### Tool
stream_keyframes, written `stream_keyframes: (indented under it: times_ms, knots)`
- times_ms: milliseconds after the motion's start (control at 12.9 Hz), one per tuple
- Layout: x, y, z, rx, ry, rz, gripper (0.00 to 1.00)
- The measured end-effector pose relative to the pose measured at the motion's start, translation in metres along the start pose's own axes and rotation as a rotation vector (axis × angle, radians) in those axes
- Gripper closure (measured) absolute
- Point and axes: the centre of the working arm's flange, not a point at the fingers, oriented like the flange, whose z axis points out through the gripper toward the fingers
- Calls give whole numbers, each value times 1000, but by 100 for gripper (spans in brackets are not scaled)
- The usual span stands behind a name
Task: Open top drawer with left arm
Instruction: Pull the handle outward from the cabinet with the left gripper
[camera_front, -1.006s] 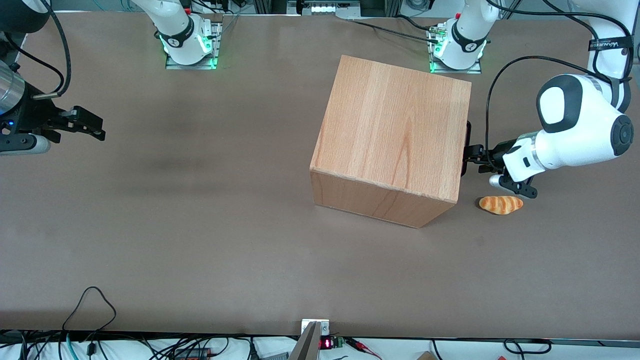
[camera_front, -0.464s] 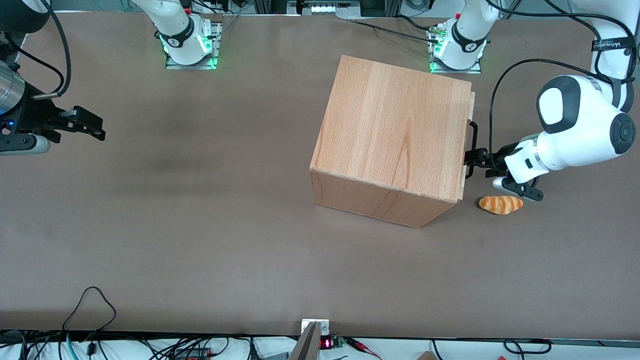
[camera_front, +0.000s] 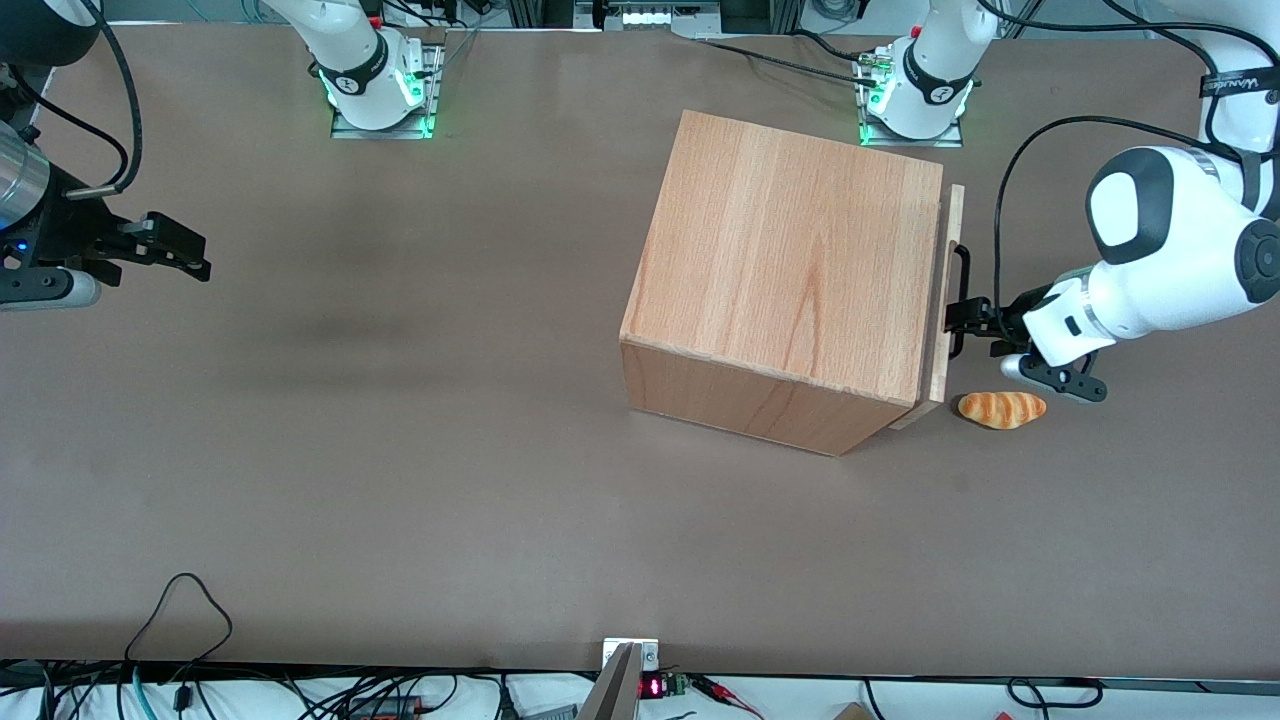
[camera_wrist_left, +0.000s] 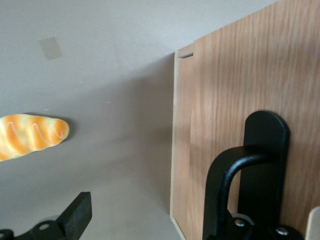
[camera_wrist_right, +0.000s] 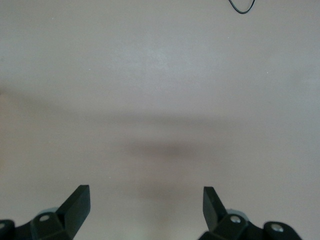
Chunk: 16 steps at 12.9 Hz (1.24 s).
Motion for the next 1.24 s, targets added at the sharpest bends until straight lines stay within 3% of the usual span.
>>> stream_keyframes:
  times_ms: [1238]
  knots:
    - [-18,-74,-23,12,35,-44,0]
